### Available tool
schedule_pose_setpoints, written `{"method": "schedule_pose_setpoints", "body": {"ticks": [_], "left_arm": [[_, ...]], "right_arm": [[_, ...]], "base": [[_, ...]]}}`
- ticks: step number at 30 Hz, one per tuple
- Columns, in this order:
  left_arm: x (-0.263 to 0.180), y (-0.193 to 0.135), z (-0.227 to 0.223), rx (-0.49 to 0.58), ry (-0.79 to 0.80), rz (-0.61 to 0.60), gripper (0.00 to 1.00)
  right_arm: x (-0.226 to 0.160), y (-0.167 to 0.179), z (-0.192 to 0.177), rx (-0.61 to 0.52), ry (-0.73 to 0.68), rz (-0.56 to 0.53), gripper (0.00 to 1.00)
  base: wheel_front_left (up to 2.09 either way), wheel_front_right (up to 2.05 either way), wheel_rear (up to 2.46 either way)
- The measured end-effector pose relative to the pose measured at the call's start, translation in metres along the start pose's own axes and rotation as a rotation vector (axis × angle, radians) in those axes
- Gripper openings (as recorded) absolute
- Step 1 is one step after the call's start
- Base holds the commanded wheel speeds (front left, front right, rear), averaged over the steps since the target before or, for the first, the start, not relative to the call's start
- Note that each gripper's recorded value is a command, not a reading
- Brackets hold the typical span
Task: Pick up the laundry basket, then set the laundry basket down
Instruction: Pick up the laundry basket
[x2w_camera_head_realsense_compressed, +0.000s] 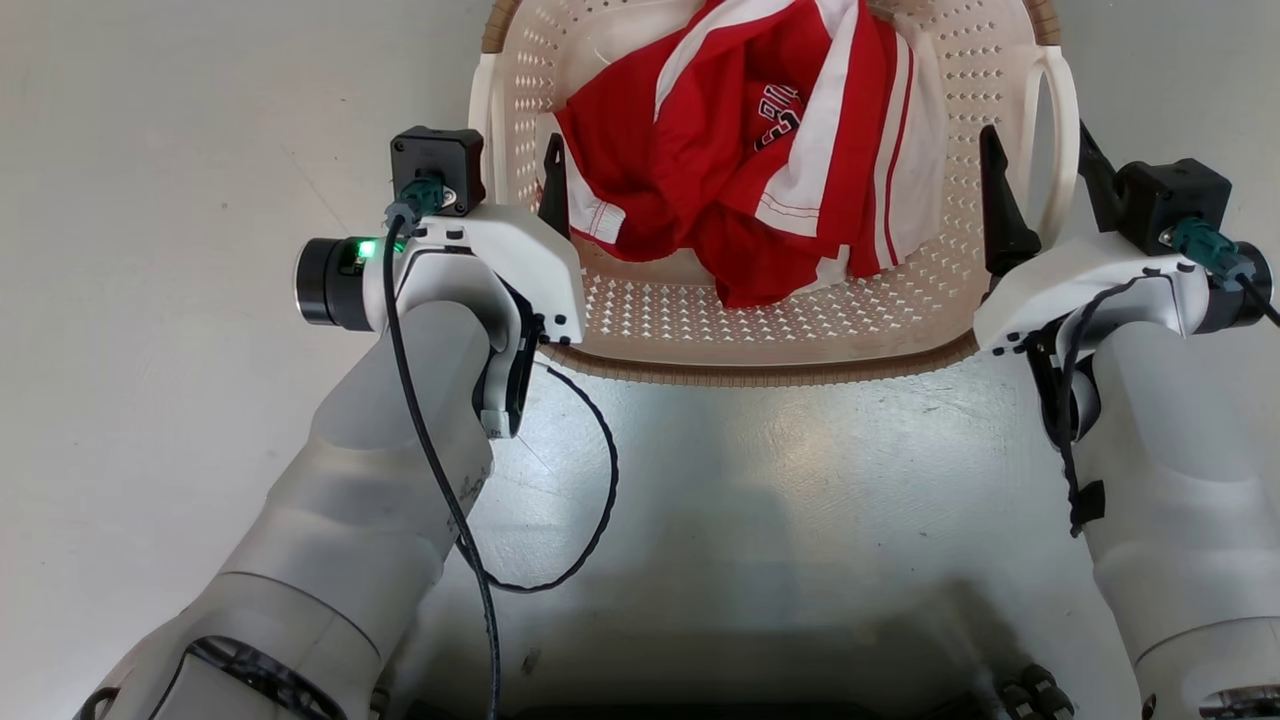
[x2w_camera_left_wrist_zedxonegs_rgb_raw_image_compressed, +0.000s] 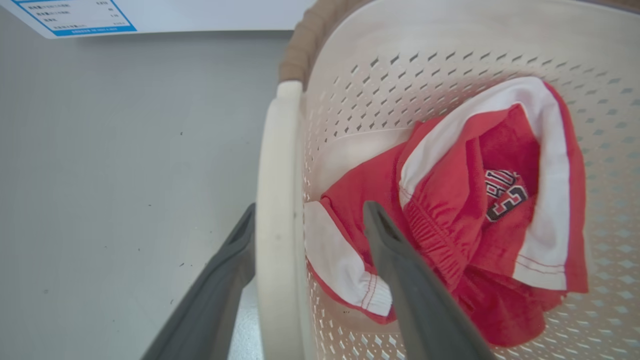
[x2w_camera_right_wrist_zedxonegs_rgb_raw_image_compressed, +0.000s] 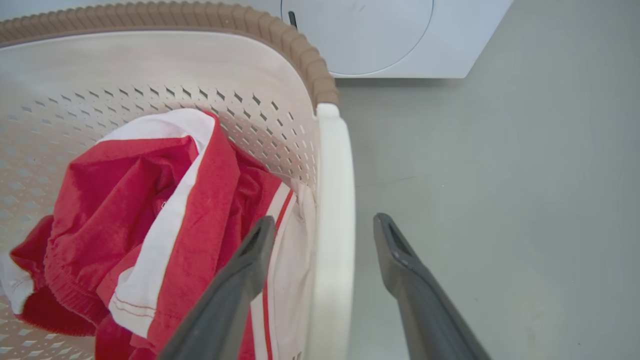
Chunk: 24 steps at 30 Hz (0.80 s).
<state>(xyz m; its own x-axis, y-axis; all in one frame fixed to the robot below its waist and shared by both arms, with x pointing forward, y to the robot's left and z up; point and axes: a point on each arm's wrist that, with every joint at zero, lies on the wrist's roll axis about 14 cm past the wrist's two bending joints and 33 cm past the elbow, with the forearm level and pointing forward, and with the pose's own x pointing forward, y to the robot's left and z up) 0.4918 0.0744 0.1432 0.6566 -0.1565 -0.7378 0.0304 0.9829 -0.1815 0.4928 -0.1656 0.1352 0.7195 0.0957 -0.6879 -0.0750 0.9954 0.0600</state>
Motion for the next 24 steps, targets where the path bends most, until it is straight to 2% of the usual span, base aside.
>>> {"method": "schedule_pose_setpoints", "body": {"ticks": [7,8,9,10,11,24], "left_arm": [[0.0,0.0,-0.003,0.003,0.009,0.001,1.0],[0.0,0.0,-0.003,0.003,0.01,0.001,0.73],[0.0,0.0,-0.004,0.004,0.011,0.001,0.22],[0.0,0.0,-0.004,0.006,0.013,0.002,0.0],[-0.001,0.001,-0.005,0.01,0.015,0.003,0.0],[-0.011,0.003,0.001,0.052,0.022,0.014,0.0]], "right_arm": [[-0.001,-0.001,-0.003,0.003,0.011,-0.003,1.0],[-0.002,-0.001,-0.003,0.003,0.011,-0.004,1.0],[-0.002,-0.002,-0.003,0.003,0.011,-0.004,0.69],[-0.002,-0.001,-0.003,0.002,0.01,-0.003,0.19],[-0.002,0.001,-0.003,0.0,0.01,0.005,0.0],[-0.014,0.008,0.002,-0.006,0.028,0.026,0.0]], "base": [[0.0,0.0,0.0],[0.0,0.0,0.0],[0.0,0.0,0.0],[0.0,0.0,0.0],[0.0,0.0,0.0],[0.0,0.0,0.0]]}}
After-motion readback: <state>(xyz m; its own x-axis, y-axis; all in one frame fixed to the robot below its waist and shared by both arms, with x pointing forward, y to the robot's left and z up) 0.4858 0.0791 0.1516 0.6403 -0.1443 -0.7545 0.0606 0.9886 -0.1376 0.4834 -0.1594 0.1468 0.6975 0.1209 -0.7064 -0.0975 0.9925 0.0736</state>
